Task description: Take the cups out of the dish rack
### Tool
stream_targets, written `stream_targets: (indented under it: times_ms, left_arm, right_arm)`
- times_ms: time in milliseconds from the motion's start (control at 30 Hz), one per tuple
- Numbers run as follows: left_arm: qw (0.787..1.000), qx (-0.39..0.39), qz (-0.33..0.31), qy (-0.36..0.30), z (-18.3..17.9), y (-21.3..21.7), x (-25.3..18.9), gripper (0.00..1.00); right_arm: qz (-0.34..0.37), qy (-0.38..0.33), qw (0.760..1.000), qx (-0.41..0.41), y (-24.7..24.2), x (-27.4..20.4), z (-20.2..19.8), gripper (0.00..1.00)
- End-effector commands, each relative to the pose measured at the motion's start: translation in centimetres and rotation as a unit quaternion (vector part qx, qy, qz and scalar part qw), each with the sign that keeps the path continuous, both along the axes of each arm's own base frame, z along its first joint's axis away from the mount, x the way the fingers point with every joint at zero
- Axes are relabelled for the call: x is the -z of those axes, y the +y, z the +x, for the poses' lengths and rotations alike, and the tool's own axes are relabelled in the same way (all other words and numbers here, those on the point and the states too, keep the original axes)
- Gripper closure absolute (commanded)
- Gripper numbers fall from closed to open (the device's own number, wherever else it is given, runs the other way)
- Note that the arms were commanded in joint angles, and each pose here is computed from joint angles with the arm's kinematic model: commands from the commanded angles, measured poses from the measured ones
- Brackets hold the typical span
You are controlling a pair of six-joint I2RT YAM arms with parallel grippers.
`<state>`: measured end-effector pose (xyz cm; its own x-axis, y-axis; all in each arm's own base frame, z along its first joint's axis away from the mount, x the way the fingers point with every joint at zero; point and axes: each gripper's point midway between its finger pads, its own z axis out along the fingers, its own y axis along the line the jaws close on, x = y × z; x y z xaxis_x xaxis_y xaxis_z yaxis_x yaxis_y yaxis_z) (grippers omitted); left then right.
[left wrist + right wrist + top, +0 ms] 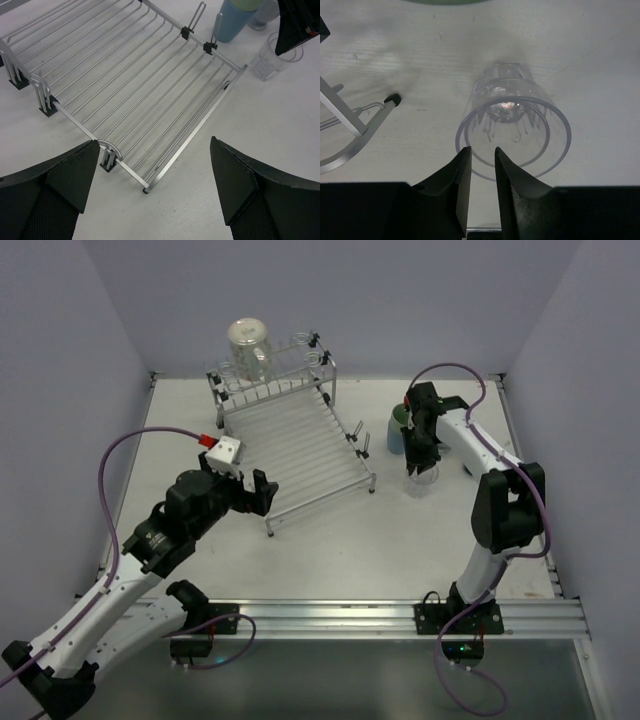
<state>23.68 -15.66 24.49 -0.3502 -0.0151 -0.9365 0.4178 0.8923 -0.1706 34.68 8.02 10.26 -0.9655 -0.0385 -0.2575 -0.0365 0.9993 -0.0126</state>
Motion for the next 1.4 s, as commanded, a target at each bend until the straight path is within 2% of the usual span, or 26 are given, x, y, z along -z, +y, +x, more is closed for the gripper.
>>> stream_targets:
  times_ms: [0,67,100,133,367,467,500,533,600,633,667,700,733,767,833,867,900,1033,1100,1167,1200,1367]
  left_arm:
    - [1.000,-0.006,-0.004,-0.021,0.6,0.1,-0.9,0.00]
    - [1.000,-0.009,-0.005,-0.024,0.6,0.2,-1.1,0.00]
    - [1.000,-0.011,-0.007,-0.027,0.6,0.3,-1.4,0.00]
    - [0.999,-0.015,-0.007,-0.028,0.7,0.5,-1.5,0.00]
    - [0.999,-0.034,-0.006,-0.036,1.3,0.8,-2.9,0.00]
    - [0.996,-0.063,-0.020,-0.055,2.2,1.3,-6.1,0.00]
    - [0.996,-0.069,-0.026,-0.054,2.7,1.1,-6.9,0.00]
    - [0.992,-0.084,-0.046,-0.078,3.0,1.4,-10.0,0.00]
    - [0.991,-0.101,-0.050,-0.079,4.1,1.2,-11.8,0.00]
    - [0.986,-0.111,-0.068,-0.101,4.4,1.5,-15.0,0.00]
    - [0.986,-0.118,-0.063,-0.097,5.4,1.0,-15.1,0.00]
    - [0.986,-0.121,-0.063,-0.096,5.8,0.8,-15.8,0.00]
    - [0.982,-0.127,-0.077,-0.112,6.1,0.9,-18.5,0.00]
    - [0.984,-0.131,-0.065,-0.101,7.4,0.1,-18.1,0.00]
    - [0.982,-0.150,-0.054,-0.099,8.8,0.2,-19.0,0.00]
    - [0.982,-0.151,-0.055,-0.103,10.0,-0.5,-20.3,0.00]
    - [0.981,-0.161,-0.050,-0.096,10.7,-0.4,-20.3,0.00]
    - [0.983,-0.169,-0.052,-0.050,15.2,-1.8,-18.6,0.00]
    - [0.979,-0.198,-0.035,-0.028,17.6,-1.6,-16.8,0.00]
    - [0.977,-0.211,-0.024,-0.011,19.2,-1.7,-15.0,0.04]
    - [0.975,-0.222,-0.024,-0.010,19.6,-1.4,-14.5,0.09]
    - [0.970,-0.240,-0.015,-0.027,21.1,-1.2,-13.9,0.18]
  right_arm:
    - [-0.011,-0.019,1.000,-0.002,-0.5,0.2,1.0,0.70]
    - [-0.009,-0.024,1.000,0.001,-0.4,-0.1,1.2,0.66]
    - [-0.006,-0.032,0.999,0.002,-0.3,-0.5,1.4,0.59]
    - [-0.005,-0.038,0.999,0.002,-0.3,-0.9,1.6,0.56]
    - [0.014,-0.123,0.992,0.019,-0.1,-6.2,2.8,0.52]
    - [0.059,-0.195,0.979,0.020,0.9,-10.5,2.5,0.47]
    - [0.083,-0.229,0.970,0.016,1.6,-12.0,3.0,0.44]
    - [0.102,-0.259,0.960,0.013,1.8,-13.7,1.8,0.42]
    - [0.152,-0.313,0.938,-0.001,3.2,-16.3,1.6,0.31]
    - [0.163,-0.315,0.935,-0.010,3.8,-15.8,0.8,0.27]
    - [0.185,-0.363,0.913,-0.015,4.2,-18.4,0.3,0.19]
    - [0.198,-0.376,0.905,-0.020,4.6,-18.8,-0.1,0.16]
    - [0.216,-0.369,0.903,-0.037,5.6,-17.7,-1.2,0.12]
    - [0.239,-0.408,0.880,-0.042,6.1,-19.8,-1.7,0.08]
    - [0.273,-0.404,0.871,-0.062,7.5,-18.7,-3.1,0.07]
    - [0.293,-0.426,0.853,-0.068,7.9,-20.1,-3.7,0.07]
    - [0.302,-0.430,0.848,-0.069,8.2,-20.0,-4.0,0.07]
    - [0.335,-0.412,0.843,-0.092,9.7,-18.5,-5.4,0.07]
    - [0.348,-0.406,0.839,-0.105,10.5,-18.2,-5.8,0.07]
    - [0.357,-0.399,0.837,-0.111,11.1,-17.9,-6.1,0.07]
    - [0.360,-0.392,0.839,-0.115,11.4,-17.3,-6.4,0.07]
    - [0.370,-0.382,0.837,-0.130,12.3,-16.7,-7.1,0.07]
